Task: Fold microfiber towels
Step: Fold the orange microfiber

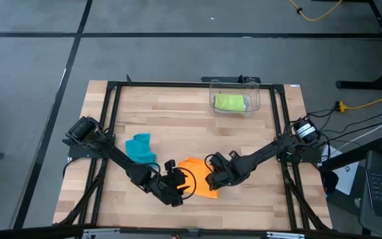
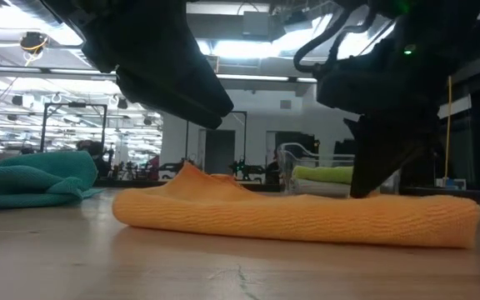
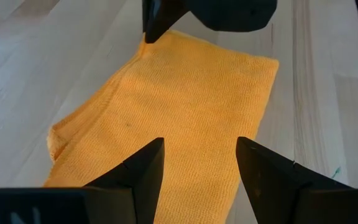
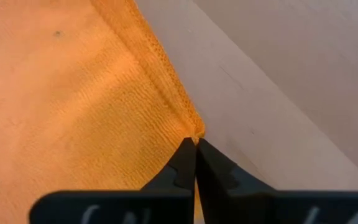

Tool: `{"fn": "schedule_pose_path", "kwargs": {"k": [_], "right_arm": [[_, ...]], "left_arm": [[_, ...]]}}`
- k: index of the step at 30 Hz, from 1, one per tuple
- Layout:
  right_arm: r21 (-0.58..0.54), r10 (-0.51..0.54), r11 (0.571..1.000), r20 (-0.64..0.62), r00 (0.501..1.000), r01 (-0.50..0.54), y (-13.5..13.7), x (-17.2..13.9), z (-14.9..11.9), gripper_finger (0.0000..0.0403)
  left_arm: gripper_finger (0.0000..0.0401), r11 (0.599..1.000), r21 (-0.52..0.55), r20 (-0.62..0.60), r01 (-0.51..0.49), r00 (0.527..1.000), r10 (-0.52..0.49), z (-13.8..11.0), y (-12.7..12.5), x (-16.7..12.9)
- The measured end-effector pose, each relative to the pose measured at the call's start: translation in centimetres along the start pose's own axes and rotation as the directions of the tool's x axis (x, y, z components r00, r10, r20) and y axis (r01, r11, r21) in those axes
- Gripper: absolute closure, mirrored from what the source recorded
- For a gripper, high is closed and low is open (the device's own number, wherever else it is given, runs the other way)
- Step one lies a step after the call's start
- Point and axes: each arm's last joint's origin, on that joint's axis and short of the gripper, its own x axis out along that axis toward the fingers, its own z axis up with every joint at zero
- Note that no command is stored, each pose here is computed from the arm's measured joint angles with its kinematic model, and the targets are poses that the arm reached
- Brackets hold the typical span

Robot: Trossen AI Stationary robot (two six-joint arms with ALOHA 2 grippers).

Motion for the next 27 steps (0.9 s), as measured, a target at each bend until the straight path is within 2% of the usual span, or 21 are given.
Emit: {"fn": "schedule_pose_path", "kwargs": {"k": [4,8,16,24,27], "right_arm": [[-0.017,-0.011,1.000,-0.008,1.000,0.011,0.1,-0.6,-0.6,0.0398],[-0.026,-0.058,0.998,0.022,0.998,0.059,0.6,-2.5,-0.7,0.0399],[-0.058,-0.031,0.998,0.030,0.999,0.032,2.4,-6.2,-0.5,0.0401],[-0.004,-0.067,0.998,-0.016,0.998,0.067,1.8,-5.7,-1.2,0.0400],[0.023,-0.081,0.996,-0.040,0.996,0.082,1.3,-4.9,-1.7,0.0382]], "left_arm": [[0.0206,1.000,0.000,0.000,0.000,1.000,0.000,0.0,0.0,0.0],[0.0206,1.000,0.000,0.000,0.000,1.000,0.000,0.0,0.0,0.0],[0.0206,1.000,0.003,-0.002,-0.001,1.000,0.001,0.0,0.0,0.0],[0.0206,1.000,0.004,-0.003,-0.001,1.000,0.002,0.0,0.0,0.0],[0.0206,1.000,0.004,-0.003,-0.001,1.000,0.001,0.0,0.0,0.0]]}}
